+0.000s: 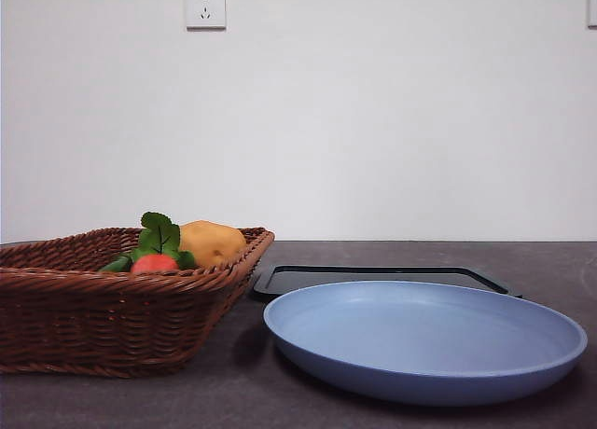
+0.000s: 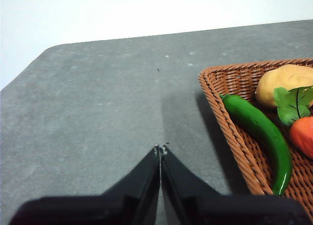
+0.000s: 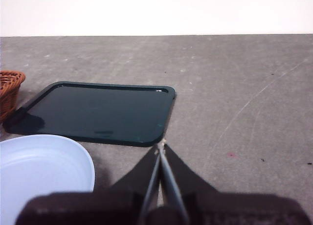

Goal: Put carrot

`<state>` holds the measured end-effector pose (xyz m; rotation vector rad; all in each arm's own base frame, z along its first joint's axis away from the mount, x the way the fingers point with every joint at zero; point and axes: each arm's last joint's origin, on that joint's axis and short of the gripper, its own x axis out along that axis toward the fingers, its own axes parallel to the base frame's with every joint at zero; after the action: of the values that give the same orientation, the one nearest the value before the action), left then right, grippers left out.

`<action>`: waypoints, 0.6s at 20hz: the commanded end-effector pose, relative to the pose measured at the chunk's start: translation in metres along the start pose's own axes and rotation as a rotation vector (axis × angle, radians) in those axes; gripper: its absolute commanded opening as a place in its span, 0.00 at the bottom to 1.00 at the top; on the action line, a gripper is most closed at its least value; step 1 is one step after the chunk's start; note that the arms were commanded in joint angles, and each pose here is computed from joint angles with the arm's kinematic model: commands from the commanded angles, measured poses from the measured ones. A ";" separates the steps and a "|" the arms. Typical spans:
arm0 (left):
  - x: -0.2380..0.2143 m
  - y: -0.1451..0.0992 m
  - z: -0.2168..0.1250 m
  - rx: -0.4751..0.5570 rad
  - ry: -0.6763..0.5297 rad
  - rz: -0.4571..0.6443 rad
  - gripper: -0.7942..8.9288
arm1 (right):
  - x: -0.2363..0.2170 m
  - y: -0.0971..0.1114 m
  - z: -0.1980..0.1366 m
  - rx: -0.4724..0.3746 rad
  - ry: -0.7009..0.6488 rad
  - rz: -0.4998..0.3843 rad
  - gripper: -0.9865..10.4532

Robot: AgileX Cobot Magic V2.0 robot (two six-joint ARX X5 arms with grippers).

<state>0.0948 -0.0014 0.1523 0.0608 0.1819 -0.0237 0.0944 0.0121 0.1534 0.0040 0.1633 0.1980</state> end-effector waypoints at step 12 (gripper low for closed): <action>-0.001 -0.006 0.008 -0.432 -0.056 -0.240 0.09 | 0.001 0.000 -0.001 0.467 -0.021 0.009 0.09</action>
<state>0.0952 -0.0078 0.1603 -0.3357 0.1364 -0.2197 0.0949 0.0122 0.1533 0.3793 0.1854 0.1687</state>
